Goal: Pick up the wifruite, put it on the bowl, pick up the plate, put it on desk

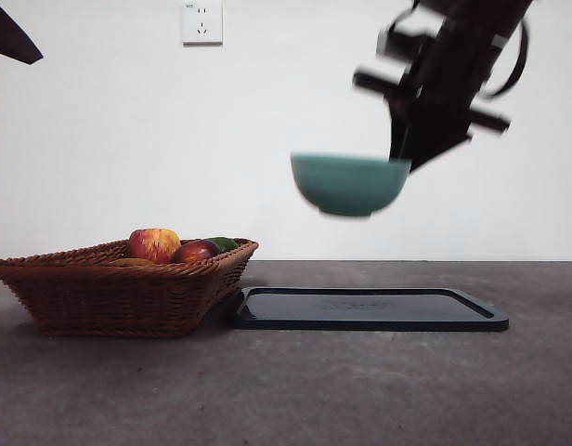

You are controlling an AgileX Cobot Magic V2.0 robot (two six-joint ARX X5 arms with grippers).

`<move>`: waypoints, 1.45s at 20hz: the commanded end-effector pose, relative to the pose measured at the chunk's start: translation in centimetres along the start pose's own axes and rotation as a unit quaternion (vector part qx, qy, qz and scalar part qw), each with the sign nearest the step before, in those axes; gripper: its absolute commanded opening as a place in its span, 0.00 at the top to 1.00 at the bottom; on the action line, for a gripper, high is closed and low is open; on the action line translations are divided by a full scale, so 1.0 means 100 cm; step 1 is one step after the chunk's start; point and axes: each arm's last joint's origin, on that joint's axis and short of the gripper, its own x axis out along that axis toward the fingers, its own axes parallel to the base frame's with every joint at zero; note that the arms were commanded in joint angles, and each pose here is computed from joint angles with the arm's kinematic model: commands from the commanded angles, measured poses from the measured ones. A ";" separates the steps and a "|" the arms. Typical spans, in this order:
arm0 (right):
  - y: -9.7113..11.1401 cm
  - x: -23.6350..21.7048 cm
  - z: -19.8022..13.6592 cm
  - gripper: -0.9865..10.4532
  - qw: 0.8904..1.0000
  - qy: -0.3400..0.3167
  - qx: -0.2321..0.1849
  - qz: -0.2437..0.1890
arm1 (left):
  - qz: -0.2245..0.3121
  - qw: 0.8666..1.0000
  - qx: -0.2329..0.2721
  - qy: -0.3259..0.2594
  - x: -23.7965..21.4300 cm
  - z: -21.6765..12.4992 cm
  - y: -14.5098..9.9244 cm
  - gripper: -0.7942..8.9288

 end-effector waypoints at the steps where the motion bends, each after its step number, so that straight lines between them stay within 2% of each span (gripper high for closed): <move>1: 0.016 -0.031 0.002 0.90 0.999 -0.017 -0.023 0.015 | -0.004 1.000 0.011 -0.006 -0.001 0.003 -0.001 0.57; 6: 0.046 -0.095 -0.018 0.90 0.996 -0.045 -0.062 0.046 | -0.004 1.000 0.011 -0.005 -0.001 0.003 -0.001 0.57; 11: 0.055 -0.121 -0.054 0.90 0.993 -0.049 -0.086 0.061 | -0.004 1.000 0.011 -0.005 -0.001 0.003 -0.001 0.57; 15: 0.047 -0.105 -0.091 0.90 0.994 -0.019 -0.089 0.063 | -0.004 1.000 0.011 -0.005 -0.001 0.003 -0.001 0.57; 21: 0.044 -0.058 -0.132 0.90 0.994 0.018 -0.073 0.075 | -0.004 1.000 0.011 -0.005 -0.001 0.003 -0.001 0.57; 29: 0.052 -0.007 -0.153 0.90 0.992 0.066 -0.078 0.074 | -0.004 1.000 0.011 -0.005 -0.001 0.003 -0.001 0.57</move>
